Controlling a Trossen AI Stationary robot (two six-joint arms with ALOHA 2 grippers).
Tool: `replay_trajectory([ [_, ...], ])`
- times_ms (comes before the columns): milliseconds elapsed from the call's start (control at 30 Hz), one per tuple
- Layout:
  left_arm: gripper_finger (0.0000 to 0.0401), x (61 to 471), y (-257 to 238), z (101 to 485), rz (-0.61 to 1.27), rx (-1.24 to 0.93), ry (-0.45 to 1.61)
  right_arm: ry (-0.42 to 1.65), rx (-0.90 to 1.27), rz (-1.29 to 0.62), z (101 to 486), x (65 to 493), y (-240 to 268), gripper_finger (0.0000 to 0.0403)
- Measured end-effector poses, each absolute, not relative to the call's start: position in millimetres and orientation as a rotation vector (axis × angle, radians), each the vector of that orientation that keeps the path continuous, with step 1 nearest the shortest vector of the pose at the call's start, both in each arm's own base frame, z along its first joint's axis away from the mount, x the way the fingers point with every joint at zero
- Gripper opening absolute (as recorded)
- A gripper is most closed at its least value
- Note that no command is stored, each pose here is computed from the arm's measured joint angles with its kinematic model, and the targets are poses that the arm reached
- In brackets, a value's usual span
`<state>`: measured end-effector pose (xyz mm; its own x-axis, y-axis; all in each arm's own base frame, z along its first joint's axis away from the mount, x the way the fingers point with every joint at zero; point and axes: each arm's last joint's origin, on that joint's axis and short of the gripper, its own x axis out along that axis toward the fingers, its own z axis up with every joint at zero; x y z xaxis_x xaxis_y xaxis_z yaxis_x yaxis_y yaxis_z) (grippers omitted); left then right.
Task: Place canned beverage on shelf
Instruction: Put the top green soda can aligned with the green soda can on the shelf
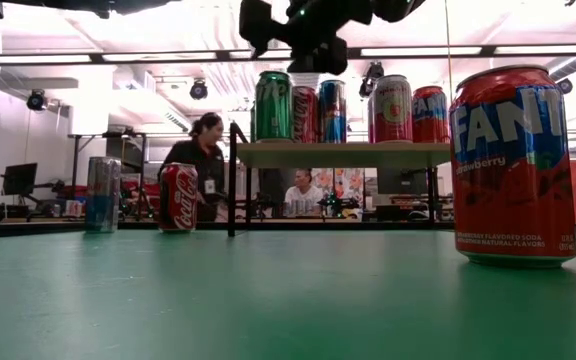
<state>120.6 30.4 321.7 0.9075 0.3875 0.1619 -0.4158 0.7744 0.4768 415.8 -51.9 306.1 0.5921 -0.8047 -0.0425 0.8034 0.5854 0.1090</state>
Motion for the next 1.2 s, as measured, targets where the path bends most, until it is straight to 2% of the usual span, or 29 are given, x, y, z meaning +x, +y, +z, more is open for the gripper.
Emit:
replay_trajectory([
  [300,0.0363,120.5,30.3,322.0,0.435,0.529,-0.056,0.049,-0.079,-0.742,347.8,424.7,-20.2,0.0347],
  [467,0.0363,120.9,30.5,321.8,0.435,0.529,-0.055,0.194,-0.066,-0.569,386.5,422.2,-16.0,0.0323],
  [667,0.0363,121.1,30.5,321.7,0.435,0.529,-0.054,0.38,-0.007,-0.54,410.7,404.8,-25.9,0.0241],
  [800,0.0363,122.5,30.8,321.1,0.433,0.529,-0.047,0.457,0.015,-0.565,418.0,394.5,-32.6,0.0158],
  [1000,0.0363,124.9,31.2,320.6,0.432,0.529,-0.044,0.636,0.044,-0.626,401.3,383.5,-46.6,0.0025],
  [1200,0.0363,126.8,31.6,321.2,0.431,0.53,-0.039,0.739,0.051,-0.659,379.3,381.1,-53.8,0.001],
])
